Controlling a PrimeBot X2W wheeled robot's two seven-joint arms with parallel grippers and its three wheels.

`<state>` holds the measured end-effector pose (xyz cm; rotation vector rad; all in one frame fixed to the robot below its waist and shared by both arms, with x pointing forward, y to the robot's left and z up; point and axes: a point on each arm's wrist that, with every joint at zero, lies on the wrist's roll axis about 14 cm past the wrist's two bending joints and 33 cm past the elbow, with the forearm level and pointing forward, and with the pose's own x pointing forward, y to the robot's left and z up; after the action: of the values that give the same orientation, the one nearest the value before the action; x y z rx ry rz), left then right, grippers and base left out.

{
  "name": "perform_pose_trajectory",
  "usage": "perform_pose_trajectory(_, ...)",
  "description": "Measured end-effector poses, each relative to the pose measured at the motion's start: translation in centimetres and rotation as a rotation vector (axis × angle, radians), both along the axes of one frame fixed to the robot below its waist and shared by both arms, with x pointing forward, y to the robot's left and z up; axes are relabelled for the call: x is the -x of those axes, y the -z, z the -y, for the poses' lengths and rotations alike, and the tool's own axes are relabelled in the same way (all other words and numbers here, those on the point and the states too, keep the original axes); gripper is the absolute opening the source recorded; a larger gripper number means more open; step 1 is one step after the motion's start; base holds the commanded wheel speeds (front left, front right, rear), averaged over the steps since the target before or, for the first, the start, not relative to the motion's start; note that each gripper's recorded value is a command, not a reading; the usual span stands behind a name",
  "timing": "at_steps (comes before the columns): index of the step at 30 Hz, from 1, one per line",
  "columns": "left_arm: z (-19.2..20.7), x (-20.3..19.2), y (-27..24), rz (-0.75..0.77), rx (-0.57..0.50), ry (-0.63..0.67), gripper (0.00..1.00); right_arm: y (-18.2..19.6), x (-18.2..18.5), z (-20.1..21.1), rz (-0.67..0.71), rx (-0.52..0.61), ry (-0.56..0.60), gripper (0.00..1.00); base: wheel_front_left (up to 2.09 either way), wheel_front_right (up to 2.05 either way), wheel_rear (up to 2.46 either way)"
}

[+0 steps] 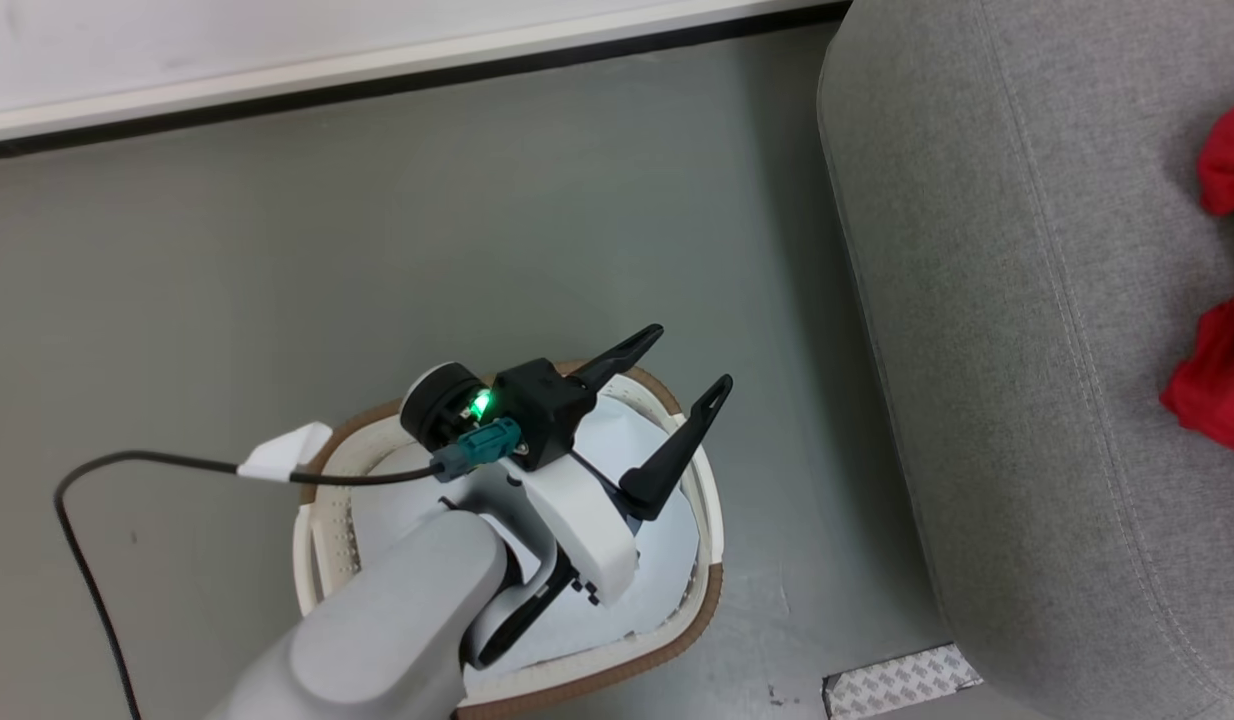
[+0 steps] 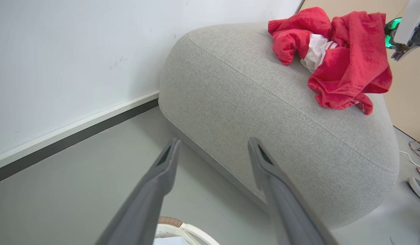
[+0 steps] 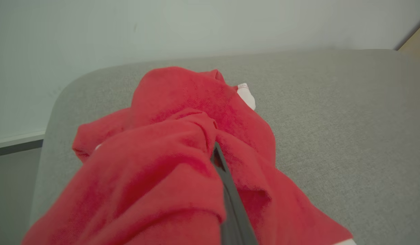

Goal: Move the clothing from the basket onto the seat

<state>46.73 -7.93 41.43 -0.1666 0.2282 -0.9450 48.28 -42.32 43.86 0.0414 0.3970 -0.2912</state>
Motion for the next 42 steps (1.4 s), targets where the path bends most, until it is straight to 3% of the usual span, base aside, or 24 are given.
perform_pose_trajectory(2,0.1,0.1,-0.4,0.006,0.003,-0.003,1.0,1.5,1.0,0.0,-0.099,-0.009,-0.001,0.0,0.0,0.0,0.0)
perform_pose_trajectory(3,0.1,0.1,-0.6,0.01,0.005,-0.004,1.0,2.0,1.5,0.0,-0.144,-0.014,0.001,0.13,0.0,0.0,0.0)
perform_pose_trajectory(4,0.1,0.1,-0.9,0.015,0.006,-0.006,1.0,2.2,1.8,0.2,-0.174,-0.013,0.001,0.39,0.0,0.0,0.0)
perform_pose_trajectory(5,0.1,0.2,-1.2,0.018,0.012,-0.009,1.0,2.2,2.1,0.2,-0.197,-0.017,0.004,0.78,0.0,0.0,0.0)
perform_pose_trajectory(6,0.1,0.4,-1.4,0.02,0.014,-0.01,1.0,2.2,2.5,0.4,-0.218,-0.021,0.007,1.0,0.0,0.0,0.0)
perform_pose_trajectory(13,-0.1,1.6,-3.4,0.033,0.033,-0.036,1.0,0.5,4.7,0.3,-0.307,-0.009,-0.02,1.0,0.0,0.0,0.0)
perform_pose_trajectory(17,-0.3,2.7,-4.6,0.045,0.035,-0.049,1.0,-0.4,6.3,-1.9,-0.38,-0.02,-0.111,1.0,0.0,0.0,0.0)
perform_pose_trajectory(26,-1.6,4.6,-8.0,0.078,0.075,-0.13,1.0,-7.1,10.4,-2.5,-0.306,0.061,-0.216,1.0,0.0,0.0,0.0)
perform_pose_trajectory(33,-4.9,4.4,-11.8,0.136,0.132,-0.261,1.0,-14.2,10.6,-6.6,-0.016,0.097,-0.36,1.0,0.0,0.0,0.0)
perform_pose_trajectory(38,-9.8,3.6,-14.5,0.192,0.163,-0.411,1.0,-20.5,9.7,-9.3,0.304,0.118,-0.42,1.0,0.0,0.0,0.0)
perform_pose_trajectory(42,-14.4,3.2,-15.5,0.222,0.168,-0.548,1.0,-22.0,9.3,-12.3,0.472,0.122,-0.476,1.0,0.0,0.0,0.0)
